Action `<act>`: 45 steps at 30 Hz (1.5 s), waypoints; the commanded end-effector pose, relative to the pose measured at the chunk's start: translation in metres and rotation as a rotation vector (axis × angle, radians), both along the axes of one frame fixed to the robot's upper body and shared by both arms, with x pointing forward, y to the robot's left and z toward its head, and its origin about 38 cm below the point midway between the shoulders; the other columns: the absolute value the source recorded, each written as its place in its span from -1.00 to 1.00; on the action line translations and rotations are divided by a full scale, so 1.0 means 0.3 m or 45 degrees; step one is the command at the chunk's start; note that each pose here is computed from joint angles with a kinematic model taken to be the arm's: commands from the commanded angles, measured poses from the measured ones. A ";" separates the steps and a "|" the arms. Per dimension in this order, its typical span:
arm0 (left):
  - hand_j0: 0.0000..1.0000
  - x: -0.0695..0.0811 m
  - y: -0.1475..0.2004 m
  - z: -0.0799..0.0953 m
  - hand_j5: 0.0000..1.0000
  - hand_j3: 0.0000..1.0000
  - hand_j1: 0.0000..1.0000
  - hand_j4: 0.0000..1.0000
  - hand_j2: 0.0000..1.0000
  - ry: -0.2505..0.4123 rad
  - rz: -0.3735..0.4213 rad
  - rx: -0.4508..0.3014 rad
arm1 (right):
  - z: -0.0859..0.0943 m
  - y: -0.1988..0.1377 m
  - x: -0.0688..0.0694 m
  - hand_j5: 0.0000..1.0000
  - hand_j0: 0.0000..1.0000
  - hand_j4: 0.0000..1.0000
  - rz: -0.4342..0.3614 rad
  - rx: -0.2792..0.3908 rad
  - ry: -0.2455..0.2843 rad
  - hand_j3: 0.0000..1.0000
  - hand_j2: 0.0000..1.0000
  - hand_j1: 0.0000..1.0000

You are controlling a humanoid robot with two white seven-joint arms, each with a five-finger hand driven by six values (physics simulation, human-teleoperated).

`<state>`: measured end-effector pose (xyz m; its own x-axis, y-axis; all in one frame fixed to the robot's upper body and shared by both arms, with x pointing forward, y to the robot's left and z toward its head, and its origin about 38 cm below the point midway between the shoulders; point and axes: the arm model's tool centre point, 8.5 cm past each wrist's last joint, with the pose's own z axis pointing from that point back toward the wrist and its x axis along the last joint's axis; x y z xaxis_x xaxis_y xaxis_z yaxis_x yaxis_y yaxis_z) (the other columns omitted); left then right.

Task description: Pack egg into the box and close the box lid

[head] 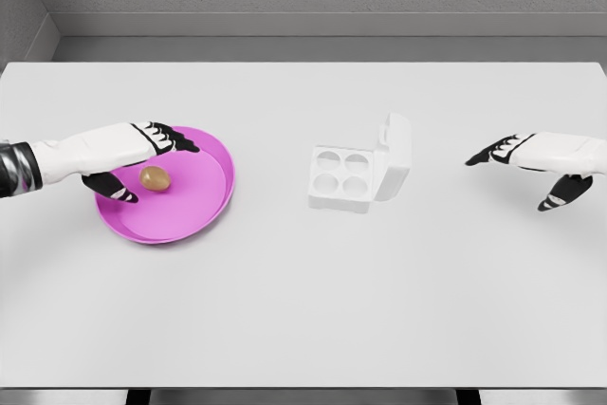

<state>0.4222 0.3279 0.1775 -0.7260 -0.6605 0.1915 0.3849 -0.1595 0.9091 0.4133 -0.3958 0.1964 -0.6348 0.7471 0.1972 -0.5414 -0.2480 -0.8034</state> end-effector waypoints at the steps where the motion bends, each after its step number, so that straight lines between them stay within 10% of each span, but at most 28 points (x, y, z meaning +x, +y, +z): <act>1: 1.00 0.001 0.003 -0.002 1.00 1.00 1.00 1.00 1.00 0.003 0.006 -0.002 | -0.003 -0.007 0.001 1.00 1.00 1.00 -0.014 0.006 0.006 1.00 1.00 1.00; 32: 1.00 0.045 0.007 -0.074 1.00 1.00 1.00 1.00 1.00 0.036 0.062 0.037 | -0.010 -0.037 -0.002 1.00 1.00 1.00 -0.039 -0.013 0.019 1.00 1.00 1.00; 37: 0.35 0.043 0.016 -0.073 0.35 0.35 0.35 0.35 0.35 0.038 0.066 0.038 | -0.011 -0.035 -0.002 1.00 1.00 1.00 -0.038 -0.011 0.020 1.00 1.00 1.00; 45: 0.30 0.036 0.015 -0.091 0.30 0.30 0.30 0.30 0.30 0.058 0.059 0.068 | -0.011 -0.029 -0.002 1.00 1.00 1.00 -0.029 -0.010 0.017 1.00 1.00 1.00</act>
